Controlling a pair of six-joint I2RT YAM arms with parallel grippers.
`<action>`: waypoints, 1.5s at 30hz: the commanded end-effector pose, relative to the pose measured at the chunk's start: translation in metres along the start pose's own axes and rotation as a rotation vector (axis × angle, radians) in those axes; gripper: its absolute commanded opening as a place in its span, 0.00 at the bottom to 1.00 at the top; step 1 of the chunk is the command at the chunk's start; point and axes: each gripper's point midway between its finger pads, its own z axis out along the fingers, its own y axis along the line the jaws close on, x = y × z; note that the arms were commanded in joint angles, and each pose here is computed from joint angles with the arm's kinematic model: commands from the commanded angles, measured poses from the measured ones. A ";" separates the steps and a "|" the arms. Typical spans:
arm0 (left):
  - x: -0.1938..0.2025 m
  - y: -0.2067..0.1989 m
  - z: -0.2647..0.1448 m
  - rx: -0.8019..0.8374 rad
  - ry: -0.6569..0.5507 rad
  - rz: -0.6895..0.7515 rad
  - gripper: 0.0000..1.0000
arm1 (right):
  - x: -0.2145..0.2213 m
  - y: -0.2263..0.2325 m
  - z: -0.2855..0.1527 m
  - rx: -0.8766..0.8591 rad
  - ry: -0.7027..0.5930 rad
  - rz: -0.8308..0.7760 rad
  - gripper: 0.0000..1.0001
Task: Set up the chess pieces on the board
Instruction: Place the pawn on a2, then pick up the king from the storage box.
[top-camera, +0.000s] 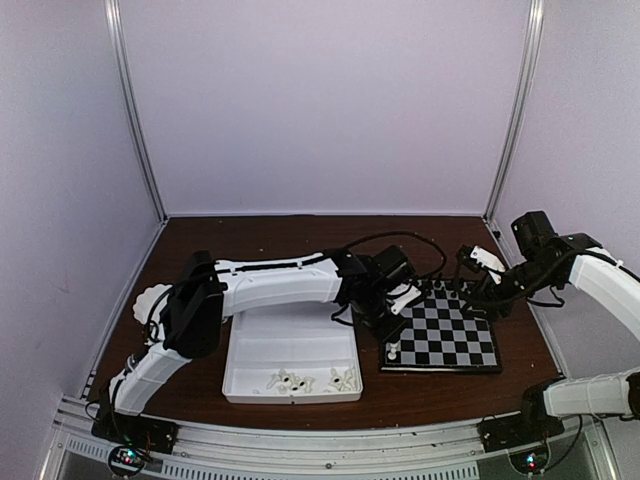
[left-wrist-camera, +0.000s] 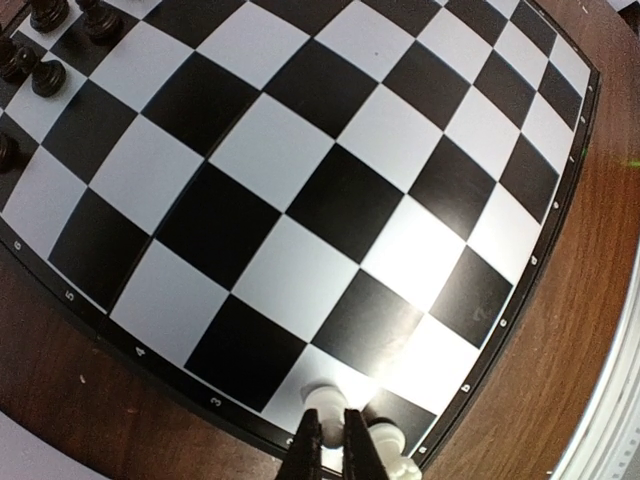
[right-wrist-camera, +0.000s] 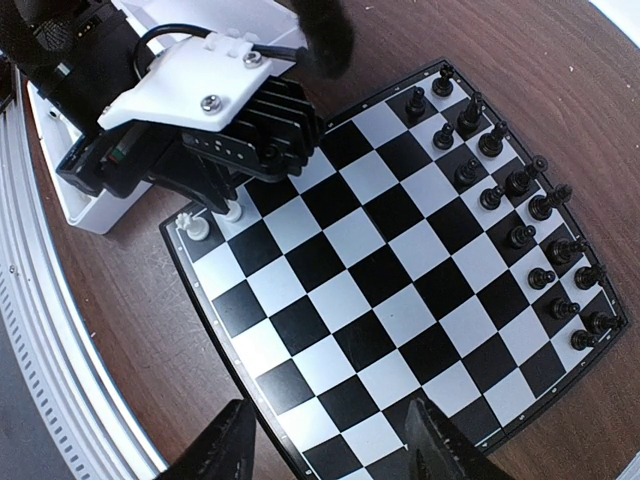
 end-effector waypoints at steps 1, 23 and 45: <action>-0.003 -0.002 0.002 0.011 -0.001 0.011 0.07 | 0.001 -0.001 0.001 -0.001 -0.001 0.012 0.54; -0.040 0.041 -0.166 -0.212 -0.352 -0.085 0.33 | -0.022 0.060 0.024 -0.105 0.103 -0.392 0.50; 0.147 0.125 -0.284 -0.506 -0.473 -0.527 0.35 | -0.116 0.227 0.181 -0.395 0.205 -1.056 0.46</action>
